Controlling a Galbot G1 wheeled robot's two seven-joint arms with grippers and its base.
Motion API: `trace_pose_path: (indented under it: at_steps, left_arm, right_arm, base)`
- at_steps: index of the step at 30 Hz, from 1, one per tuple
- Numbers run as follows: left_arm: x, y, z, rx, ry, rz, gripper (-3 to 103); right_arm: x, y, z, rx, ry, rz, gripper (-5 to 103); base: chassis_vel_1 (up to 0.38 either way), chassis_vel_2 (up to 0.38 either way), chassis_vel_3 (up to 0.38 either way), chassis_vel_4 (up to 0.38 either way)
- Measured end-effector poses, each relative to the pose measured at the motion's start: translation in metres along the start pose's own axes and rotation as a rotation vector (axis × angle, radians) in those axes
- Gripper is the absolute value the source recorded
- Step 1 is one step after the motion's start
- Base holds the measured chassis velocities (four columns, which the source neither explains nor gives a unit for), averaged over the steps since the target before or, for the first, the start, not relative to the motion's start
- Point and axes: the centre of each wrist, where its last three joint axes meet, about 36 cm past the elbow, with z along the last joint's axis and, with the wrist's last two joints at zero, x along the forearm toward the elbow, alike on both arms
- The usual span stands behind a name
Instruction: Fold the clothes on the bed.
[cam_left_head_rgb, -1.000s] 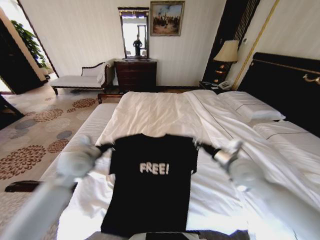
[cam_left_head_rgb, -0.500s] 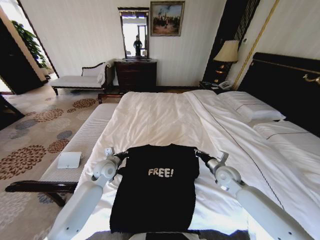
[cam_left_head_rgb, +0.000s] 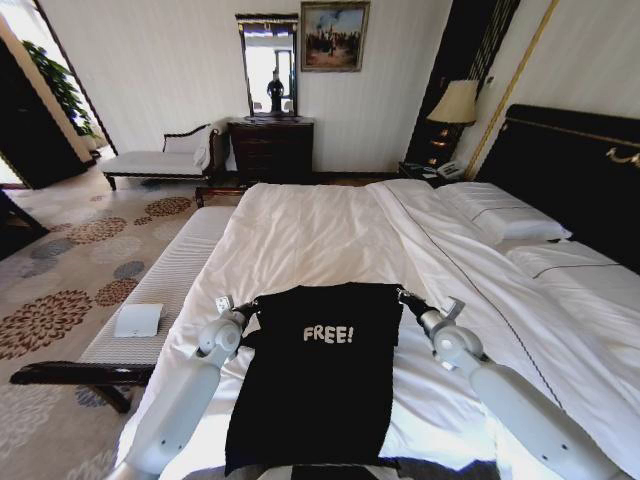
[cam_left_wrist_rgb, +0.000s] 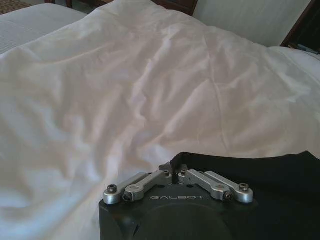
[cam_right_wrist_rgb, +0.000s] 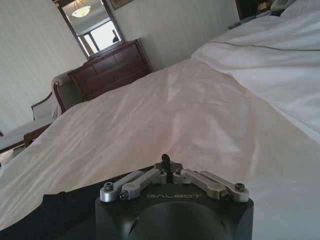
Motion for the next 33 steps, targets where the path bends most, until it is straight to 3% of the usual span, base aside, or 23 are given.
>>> trace_pose_path:
  at_steps: [6, 18, 28, 33]
  left_arm:
    - [-0.021, -0.001, -0.001, -0.007, 0.003, -0.020, 0]
    - [-0.070, -0.020, 0.004, 0.007, 0.020, -0.045, 0]
    - [-0.080, 0.002, 0.002, 0.052, 0.034, -0.093, 0]
    - [-0.077, 0.015, 0.017, 0.037, 0.063, -0.118, -2]
  right_arm:
    - [-0.022, -0.006, 0.018, -0.003, 0.015, 0.012, 1]
    - [-0.072, -0.012, 0.051, 0.062, 0.041, 0.033, 1]
    - [-0.092, -0.014, 0.071, 0.097, 0.064, 0.071, 1]
    - [-0.097, -0.012, 0.088, 0.113, 0.077, 0.078, 1]
  base:
    - [0.000, 0.000, 0.000, 0.000]
    - [0.000, 0.000, 0.000, 0.000]
    - [0.000, 0.000, 0.000, 0.000]
    - [0.000, 0.000, 0.000, 0.000]
